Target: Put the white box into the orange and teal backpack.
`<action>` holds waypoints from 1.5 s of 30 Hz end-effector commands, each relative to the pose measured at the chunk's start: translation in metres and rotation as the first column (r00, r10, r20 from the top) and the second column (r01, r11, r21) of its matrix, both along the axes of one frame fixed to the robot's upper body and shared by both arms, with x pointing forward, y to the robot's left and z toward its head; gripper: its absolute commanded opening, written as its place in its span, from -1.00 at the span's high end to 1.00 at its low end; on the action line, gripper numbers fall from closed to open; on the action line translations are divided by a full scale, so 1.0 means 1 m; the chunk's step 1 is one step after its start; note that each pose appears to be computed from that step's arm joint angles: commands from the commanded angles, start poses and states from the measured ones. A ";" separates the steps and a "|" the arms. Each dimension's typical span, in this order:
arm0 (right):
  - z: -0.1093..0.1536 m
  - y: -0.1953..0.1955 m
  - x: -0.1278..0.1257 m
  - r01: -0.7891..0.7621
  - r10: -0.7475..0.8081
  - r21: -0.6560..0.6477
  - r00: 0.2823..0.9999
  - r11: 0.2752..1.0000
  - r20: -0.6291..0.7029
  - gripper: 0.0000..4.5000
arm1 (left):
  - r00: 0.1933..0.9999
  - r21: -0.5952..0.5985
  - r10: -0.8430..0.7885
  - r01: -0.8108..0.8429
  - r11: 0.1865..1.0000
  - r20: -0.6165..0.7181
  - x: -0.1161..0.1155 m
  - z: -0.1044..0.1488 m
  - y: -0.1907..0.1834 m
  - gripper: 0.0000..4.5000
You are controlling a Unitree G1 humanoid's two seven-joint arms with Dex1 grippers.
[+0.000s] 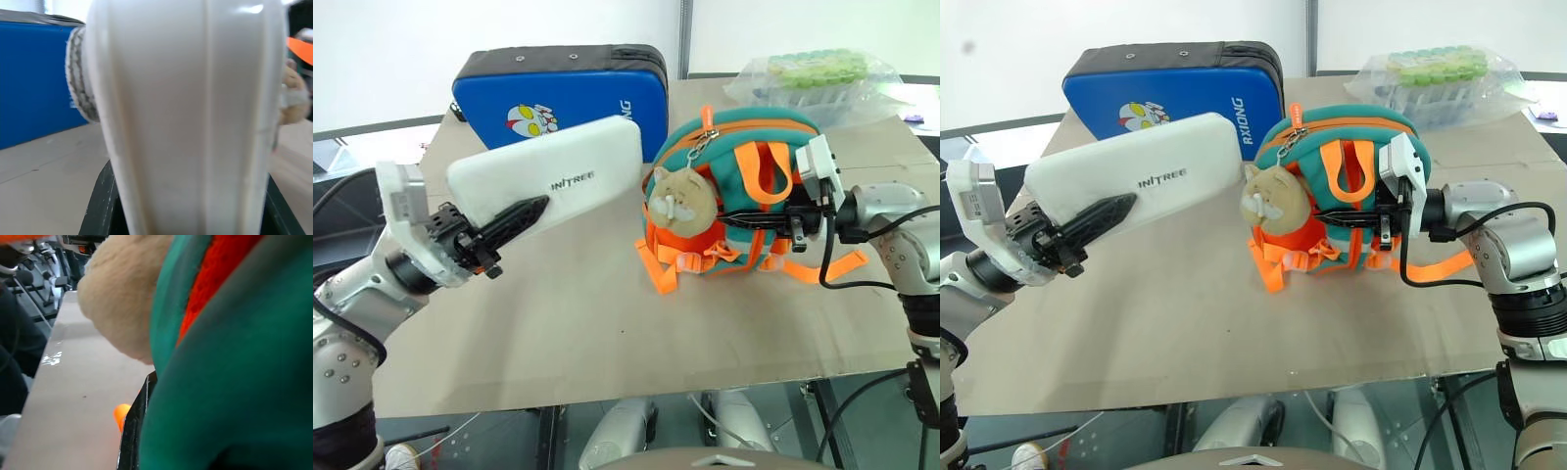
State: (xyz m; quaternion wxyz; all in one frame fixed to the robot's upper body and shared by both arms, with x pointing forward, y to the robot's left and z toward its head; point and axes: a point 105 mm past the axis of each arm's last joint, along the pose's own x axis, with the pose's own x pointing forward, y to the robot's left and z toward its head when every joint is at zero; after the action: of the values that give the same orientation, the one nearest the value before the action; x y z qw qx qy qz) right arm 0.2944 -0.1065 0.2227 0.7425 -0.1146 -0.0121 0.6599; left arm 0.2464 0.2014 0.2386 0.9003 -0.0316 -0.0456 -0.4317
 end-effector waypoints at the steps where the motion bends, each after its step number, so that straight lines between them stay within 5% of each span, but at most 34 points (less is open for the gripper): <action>1: 0.021 -0.003 -0.007 -0.021 0.018 0.045 0.998 0.999 0.063 0.98 | 0.989 0.119 -0.129 0.121 0.986 0.066 -0.007 0.007 -0.019 0.51; 9: 0.026 0.004 -0.029 -0.127 0.124 0.049 0.991 0.991 0.056 0.98 | 0.934 0.298 -0.341 0.298 0.907 0.103 0.014 -0.001 -0.061 0.51; 14: 0.017 0.014 -0.033 -0.164 0.163 0.039 0.986 0.986 0.043 0.98 | 0.898 0.371 -0.430 0.369 0.852 0.095 0.039 -0.005 -0.122 0.51; 23: 0.004 0.012 -0.033 -0.095 0.093 0.043 0.995 0.995 0.031 0.98 | 0.893 0.493 -0.451 0.388 0.779 0.009 0.072 -0.057 -0.195 0.51; 24: 0.003 0.010 -0.032 -0.073 0.072 0.043 0.997 0.996 0.033 1.00 | 0.894 0.507 -0.448 0.387 0.770 -0.002 0.073 -0.062 -0.196 0.06; 30: -0.009 -0.003 -0.010 0.083 -0.082 0.130 0.997 0.988 -0.012 1.00 | 0.919 0.272 -0.392 0.368 0.889 0.041 0.073 -0.027 -0.156 -0.95; 38: -0.014 0.000 0.002 0.129 -0.126 0.141 0.992 0.982 -0.027 1.00 | 0.887 -0.111 -0.450 0.440 0.891 -0.106 0.027 0.012 -0.071 -0.95; 41: -0.012 0.003 0.004 0.123 -0.122 0.138 0.992 0.983 -0.021 1.00 | 0.859 -0.196 -0.472 0.437 0.878 -0.200 0.019 0.010 -0.070 -0.95; 45: -0.008 0.008 0.005 0.109 -0.108 0.138 0.994 0.984 -0.012 1.00 | 0.843 -0.161 -0.491 0.465 0.870 -0.220 0.013 0.001 -0.100 -0.95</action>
State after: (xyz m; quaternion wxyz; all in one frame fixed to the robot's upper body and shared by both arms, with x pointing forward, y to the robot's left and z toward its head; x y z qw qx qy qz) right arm 0.3009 -0.1023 0.2043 0.7887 -0.0538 -0.0333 0.6115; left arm 0.2704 0.1173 0.2342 0.7730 -0.1635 0.0641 -0.6097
